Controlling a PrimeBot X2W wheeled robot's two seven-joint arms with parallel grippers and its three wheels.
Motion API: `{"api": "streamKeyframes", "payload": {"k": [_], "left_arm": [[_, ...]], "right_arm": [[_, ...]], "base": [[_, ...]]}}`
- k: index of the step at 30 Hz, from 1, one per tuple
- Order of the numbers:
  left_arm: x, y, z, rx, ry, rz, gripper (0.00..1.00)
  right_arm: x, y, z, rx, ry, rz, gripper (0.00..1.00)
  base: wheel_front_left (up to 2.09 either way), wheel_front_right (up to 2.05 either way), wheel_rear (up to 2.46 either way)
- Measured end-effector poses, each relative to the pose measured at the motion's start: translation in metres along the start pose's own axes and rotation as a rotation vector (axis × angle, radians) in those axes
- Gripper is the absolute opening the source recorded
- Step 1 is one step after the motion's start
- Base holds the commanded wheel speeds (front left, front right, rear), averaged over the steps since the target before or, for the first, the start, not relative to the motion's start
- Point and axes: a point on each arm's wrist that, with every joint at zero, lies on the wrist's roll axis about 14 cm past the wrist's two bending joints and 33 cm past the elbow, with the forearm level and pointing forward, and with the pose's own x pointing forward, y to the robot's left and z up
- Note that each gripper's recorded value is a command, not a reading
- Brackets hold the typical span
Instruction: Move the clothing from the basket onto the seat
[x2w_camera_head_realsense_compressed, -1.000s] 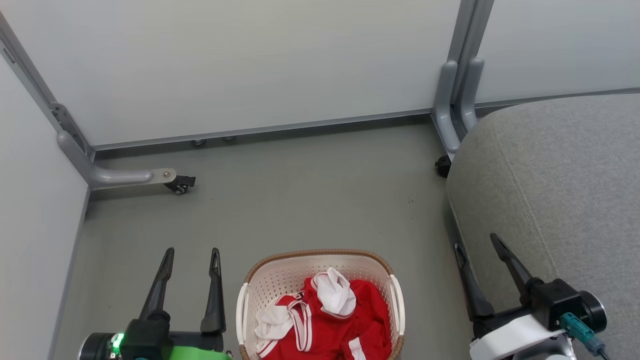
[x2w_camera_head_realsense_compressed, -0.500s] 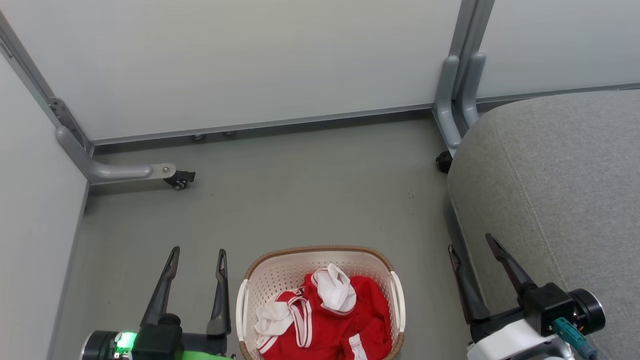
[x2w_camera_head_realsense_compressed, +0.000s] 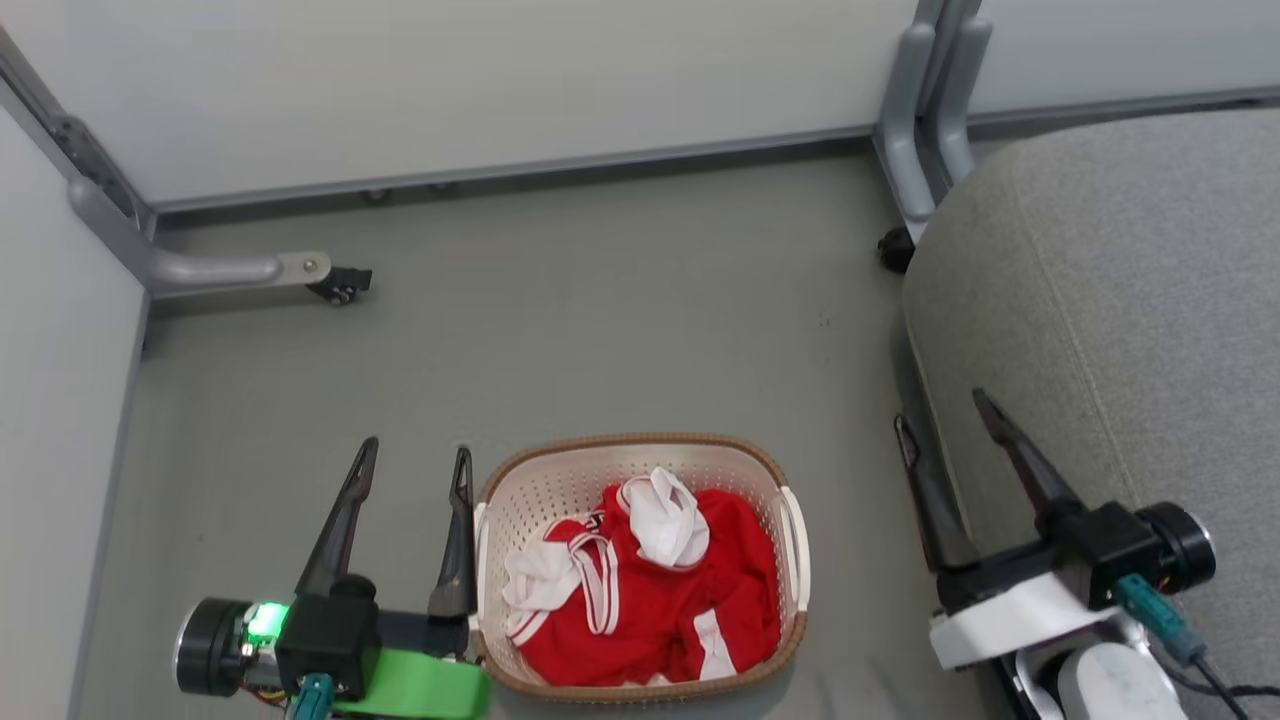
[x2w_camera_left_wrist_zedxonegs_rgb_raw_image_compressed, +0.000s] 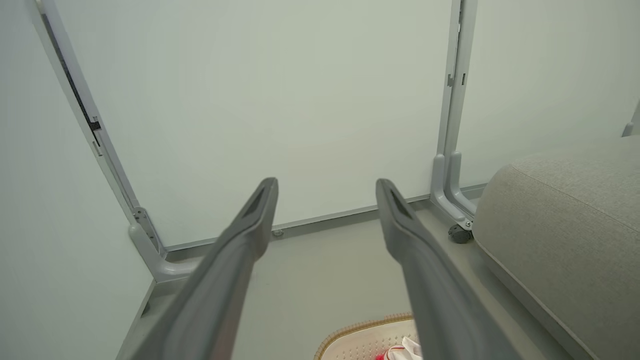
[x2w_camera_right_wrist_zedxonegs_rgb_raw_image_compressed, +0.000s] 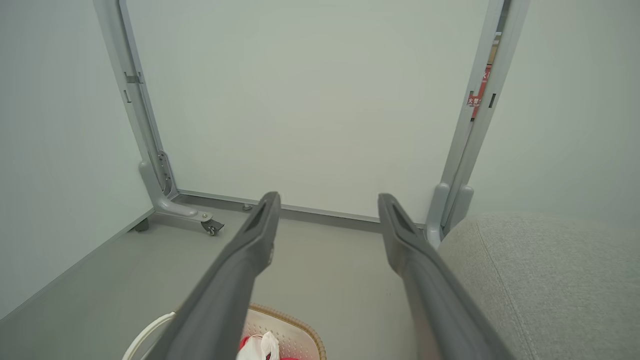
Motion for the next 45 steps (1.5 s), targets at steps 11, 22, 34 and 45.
{"api": "streamKeyframes", "payload": {"k": [11, 22, 34, 45], "left_arm": [[0.074, -0.022, -0.081, -0.093, 0.159, -0.144, 1.0], [0.075, -0.082, -0.229, -0.069, 0.509, -0.455, 1.0], [0.06, -0.123, -0.331, -0.023, 0.722, -0.725, 1.0], [0.05, -0.138, -0.381, 0.182, 0.719, -0.93, 1.0]], "right_arm": [[0.072, -0.041, -0.035, -0.02, 0.003, -0.056, 1.0], [0.104, -0.064, -0.12, -0.013, 0.113, -0.086, 1.0], [0.101, -0.07, -0.194, 0.042, 0.224, -0.111, 1.0], [0.093, -0.084, -0.214, 0.087, 0.252, -0.153, 1.0]], "base": [[0.0, 0.0, 0.0], [0.0, 0.0, 0.0], [0.0, 0.0, 0.0], [0.0, 0.0, 0.0]]}}
